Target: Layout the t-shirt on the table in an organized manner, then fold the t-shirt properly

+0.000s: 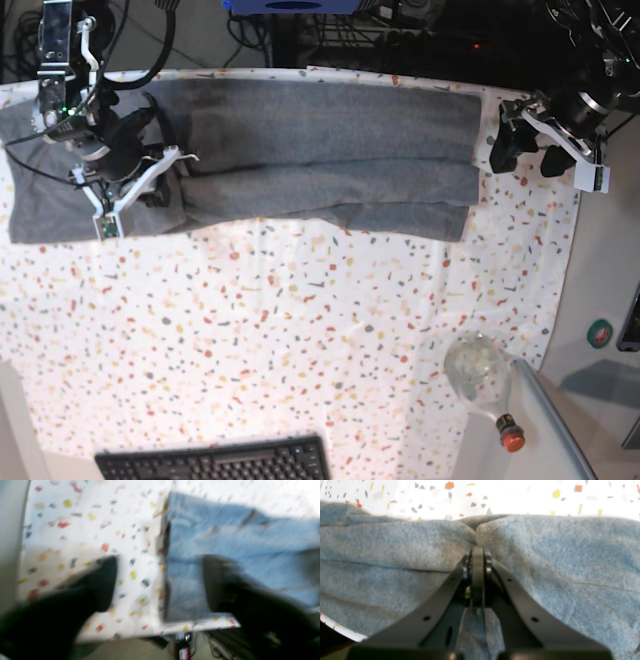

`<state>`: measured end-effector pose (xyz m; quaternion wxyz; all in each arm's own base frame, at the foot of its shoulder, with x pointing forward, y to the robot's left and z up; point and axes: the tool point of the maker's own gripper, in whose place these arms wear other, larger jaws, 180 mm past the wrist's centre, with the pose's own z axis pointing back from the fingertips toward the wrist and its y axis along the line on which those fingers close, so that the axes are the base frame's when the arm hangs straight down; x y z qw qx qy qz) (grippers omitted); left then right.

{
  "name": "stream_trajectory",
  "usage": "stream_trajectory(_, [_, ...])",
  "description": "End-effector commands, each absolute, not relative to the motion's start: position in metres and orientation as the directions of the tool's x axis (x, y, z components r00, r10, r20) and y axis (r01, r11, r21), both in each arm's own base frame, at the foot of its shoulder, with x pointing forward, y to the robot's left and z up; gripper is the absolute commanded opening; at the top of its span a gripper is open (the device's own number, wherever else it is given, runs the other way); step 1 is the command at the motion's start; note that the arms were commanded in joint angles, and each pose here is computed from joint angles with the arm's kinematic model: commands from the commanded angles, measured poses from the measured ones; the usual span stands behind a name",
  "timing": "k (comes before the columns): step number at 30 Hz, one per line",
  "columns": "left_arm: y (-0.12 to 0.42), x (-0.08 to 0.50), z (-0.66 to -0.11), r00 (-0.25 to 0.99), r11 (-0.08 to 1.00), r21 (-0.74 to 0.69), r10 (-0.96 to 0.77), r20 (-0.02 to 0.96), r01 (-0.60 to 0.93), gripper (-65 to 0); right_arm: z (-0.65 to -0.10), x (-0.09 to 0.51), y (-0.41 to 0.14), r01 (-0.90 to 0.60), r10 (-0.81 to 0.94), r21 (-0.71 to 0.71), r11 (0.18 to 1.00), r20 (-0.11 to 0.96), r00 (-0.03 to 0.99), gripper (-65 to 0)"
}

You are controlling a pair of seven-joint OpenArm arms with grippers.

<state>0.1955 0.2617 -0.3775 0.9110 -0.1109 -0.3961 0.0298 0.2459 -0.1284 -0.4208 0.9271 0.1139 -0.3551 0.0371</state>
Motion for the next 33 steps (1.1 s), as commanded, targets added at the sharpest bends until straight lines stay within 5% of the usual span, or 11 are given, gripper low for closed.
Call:
stream_trajectory(1, [0.263, 0.207, -0.371, 0.652, 0.970, -0.240, 0.155, 0.742, 0.042, 0.0, -0.413, 0.251, -0.130, -0.154, -0.016, 0.183, 0.971, 0.693, 0.721, -65.0])
stream_trajectory(11, [0.259, 0.237, -0.435, 0.683, 0.884, -0.460, 0.387, 0.619, -0.084, 0.0, -0.414, 0.249, -0.130, -0.153, -0.016, 0.183, 0.971, 0.690, 0.724, -65.0])
stream_trajectory(18, [0.231, 0.239, -0.462, 0.764, 0.893, -0.448, 0.311, 0.565, -0.032, -0.3, -0.413, 0.249, -0.137, -0.137, -0.025, 0.178, 0.975, 0.691, 0.722, -65.0])
stream_trajectory(26, [0.208, 0.217, -0.499, 0.835, 0.871, -0.489, 0.302, 0.460, -0.046, -26.5, -0.411, 0.250, -0.157, -0.088, -0.049, 0.160, 0.983, 0.696, 0.717, -65.0])
stream_trajectory(31, [0.191, 0.217, -0.502, 0.856, 0.869, -0.496, 0.255, 0.450, 0.002, -61.4, -0.411, 0.250, -0.165, -0.067, -0.061, 0.154, 0.986, 0.698, 0.714, -65.0])
stream_trajectory(33, [0.199, 0.220, -0.500, 0.851, 0.875, -0.485, 0.255, 0.458, -0.002, -65.0, -0.411, 0.250, -0.165, -0.067, -0.061, 0.154, 0.986, 0.698, 0.714, -65.0])
